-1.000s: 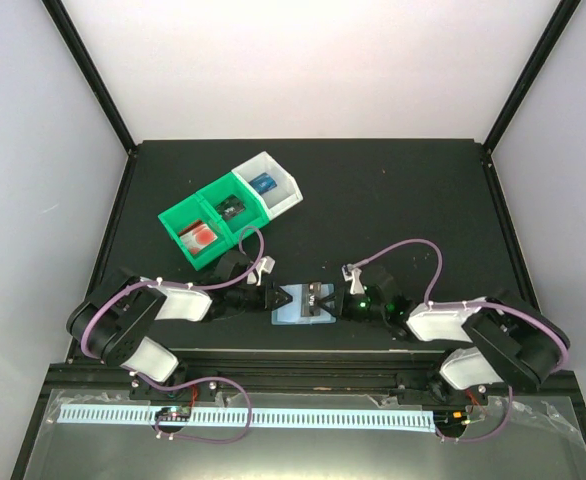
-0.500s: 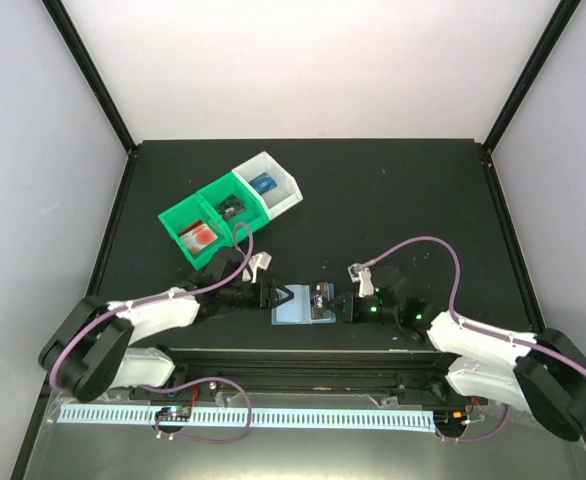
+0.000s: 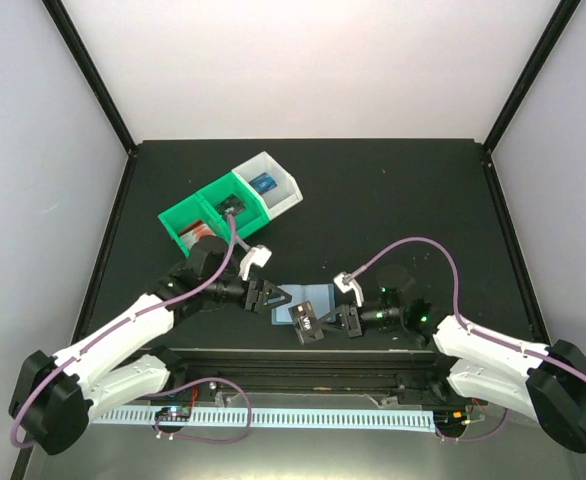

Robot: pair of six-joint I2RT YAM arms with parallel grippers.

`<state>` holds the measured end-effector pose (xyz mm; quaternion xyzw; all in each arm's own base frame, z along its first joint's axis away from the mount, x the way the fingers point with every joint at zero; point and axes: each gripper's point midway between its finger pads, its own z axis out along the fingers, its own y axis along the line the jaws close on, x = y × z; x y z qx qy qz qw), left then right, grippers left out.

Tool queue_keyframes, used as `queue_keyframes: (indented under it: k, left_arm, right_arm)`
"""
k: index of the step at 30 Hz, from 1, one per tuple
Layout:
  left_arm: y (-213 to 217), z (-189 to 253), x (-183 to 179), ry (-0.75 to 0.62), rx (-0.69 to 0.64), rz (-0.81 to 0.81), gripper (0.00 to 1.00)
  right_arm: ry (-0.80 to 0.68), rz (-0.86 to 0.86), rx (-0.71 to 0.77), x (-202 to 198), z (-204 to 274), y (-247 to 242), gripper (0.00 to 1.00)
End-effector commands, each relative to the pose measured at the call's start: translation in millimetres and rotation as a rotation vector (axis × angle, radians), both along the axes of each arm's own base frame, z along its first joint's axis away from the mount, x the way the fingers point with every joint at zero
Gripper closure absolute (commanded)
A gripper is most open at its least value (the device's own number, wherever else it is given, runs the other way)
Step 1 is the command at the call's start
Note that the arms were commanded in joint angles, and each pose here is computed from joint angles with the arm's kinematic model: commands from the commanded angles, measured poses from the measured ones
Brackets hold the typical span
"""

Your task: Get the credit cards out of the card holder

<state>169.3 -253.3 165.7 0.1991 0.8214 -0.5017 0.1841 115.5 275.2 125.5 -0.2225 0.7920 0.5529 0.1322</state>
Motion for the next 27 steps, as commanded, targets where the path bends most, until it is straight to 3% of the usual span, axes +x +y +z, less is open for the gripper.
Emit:
queue_keyframes:
  k: [1,7,15,19,27]
  left_arm:
    - [-1.9,37.8,-33.8,-0.031,-0.081,-0.176,0.39]
    - [-0.9,48.8,-54.4,0.019,-0.125,-0.267,0.34]
    - [0.9,57.6,-73.6,0.039,-0.204,-0.356,0.56]
    - [1.1,59.1,-75.3,0.038,-0.216,-0.36,0.62]
    - [-2.3,50.1,-68.6,0.064,-0.188,-0.358,0.55]
  right_arm:
    - [-0.024,0.154,0.175,-23.5,35.9,5.6,0.99]
    - [-0.07,0.208,0.234,-32.1,55.3,5.3,0.99]
    - [-0.066,0.247,0.26,-36.7,66.4,6.5,0.99]
    - [-0.066,0.25,0.276,-37.9,70.4,6.0,0.99]
    - [-0.066,0.279,0.311,-41.3,78.0,7.7,0.99]
